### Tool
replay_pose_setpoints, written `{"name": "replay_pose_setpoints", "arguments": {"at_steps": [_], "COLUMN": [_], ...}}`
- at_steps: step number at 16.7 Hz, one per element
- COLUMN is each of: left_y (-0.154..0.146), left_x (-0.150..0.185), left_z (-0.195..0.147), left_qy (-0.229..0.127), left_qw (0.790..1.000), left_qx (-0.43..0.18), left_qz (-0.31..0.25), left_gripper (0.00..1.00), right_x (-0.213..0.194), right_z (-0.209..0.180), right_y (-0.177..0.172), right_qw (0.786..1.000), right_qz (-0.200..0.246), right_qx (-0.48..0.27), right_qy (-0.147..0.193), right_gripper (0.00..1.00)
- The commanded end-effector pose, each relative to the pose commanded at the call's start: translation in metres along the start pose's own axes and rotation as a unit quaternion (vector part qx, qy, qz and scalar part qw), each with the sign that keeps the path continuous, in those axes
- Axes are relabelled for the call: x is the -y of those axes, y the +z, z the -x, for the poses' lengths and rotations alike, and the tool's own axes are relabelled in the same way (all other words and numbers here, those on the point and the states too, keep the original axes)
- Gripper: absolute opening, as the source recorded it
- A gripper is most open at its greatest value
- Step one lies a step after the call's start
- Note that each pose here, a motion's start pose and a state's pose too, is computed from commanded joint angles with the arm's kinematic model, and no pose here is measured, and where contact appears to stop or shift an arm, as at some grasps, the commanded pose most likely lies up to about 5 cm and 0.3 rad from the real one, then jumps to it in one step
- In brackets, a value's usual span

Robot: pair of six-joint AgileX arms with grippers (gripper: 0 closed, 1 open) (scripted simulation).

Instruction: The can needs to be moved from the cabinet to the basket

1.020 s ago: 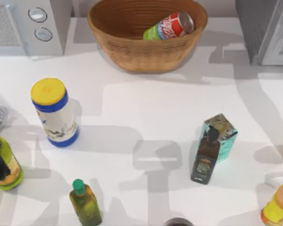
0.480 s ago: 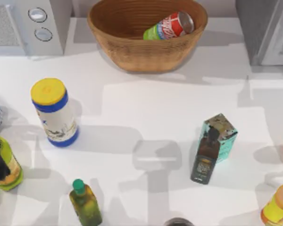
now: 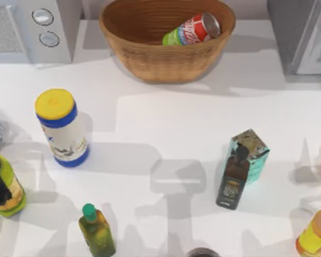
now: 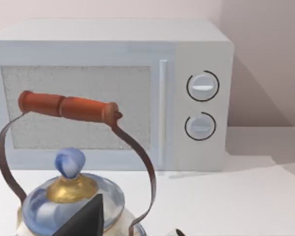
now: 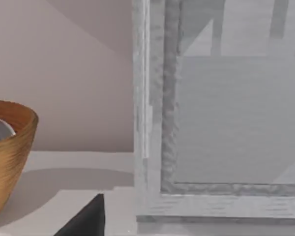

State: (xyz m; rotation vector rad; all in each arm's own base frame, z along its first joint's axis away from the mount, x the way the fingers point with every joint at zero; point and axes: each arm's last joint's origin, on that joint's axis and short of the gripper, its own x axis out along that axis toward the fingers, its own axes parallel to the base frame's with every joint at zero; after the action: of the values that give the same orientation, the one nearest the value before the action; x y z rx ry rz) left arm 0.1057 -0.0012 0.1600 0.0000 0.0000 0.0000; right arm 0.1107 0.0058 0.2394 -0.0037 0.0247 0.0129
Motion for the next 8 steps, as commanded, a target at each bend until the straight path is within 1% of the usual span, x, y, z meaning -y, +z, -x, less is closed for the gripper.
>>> {"name": "replay_pose_setpoints", "arguments": {"at_steps": [2,4,6,8], "left_y": [0.0,0.0,0.0,0.0], "left_x": [0.0,0.0,0.0,0.0], "left_z": [0.0,0.0,0.0,0.0], "left_qy": [0.0,0.0,0.0,0.0], "left_qw": [1.0,1.0,1.0,1.0], "left_qx": [0.0,0.0,0.0,0.0], "left_qz": [0.0,0.0,0.0,0.0], "left_gripper": [1.0,1.0,1.0,1.0], "right_x": [0.003,0.005,0.006,0.007], "right_z": [0.003,0.004,0.003,0.003], "right_y": [-0.034,-0.059,-0.075,-0.08], "right_qw": [1.0,1.0,1.0,1.0], "right_qz": [-0.001,-0.002,-0.002,-0.002], "right_qx": [0.003,0.007,0.01,0.012], "right_qy": [0.0,-0.002,-0.005,-0.006], "right_gripper": [1.0,1.0,1.0,1.0]}}
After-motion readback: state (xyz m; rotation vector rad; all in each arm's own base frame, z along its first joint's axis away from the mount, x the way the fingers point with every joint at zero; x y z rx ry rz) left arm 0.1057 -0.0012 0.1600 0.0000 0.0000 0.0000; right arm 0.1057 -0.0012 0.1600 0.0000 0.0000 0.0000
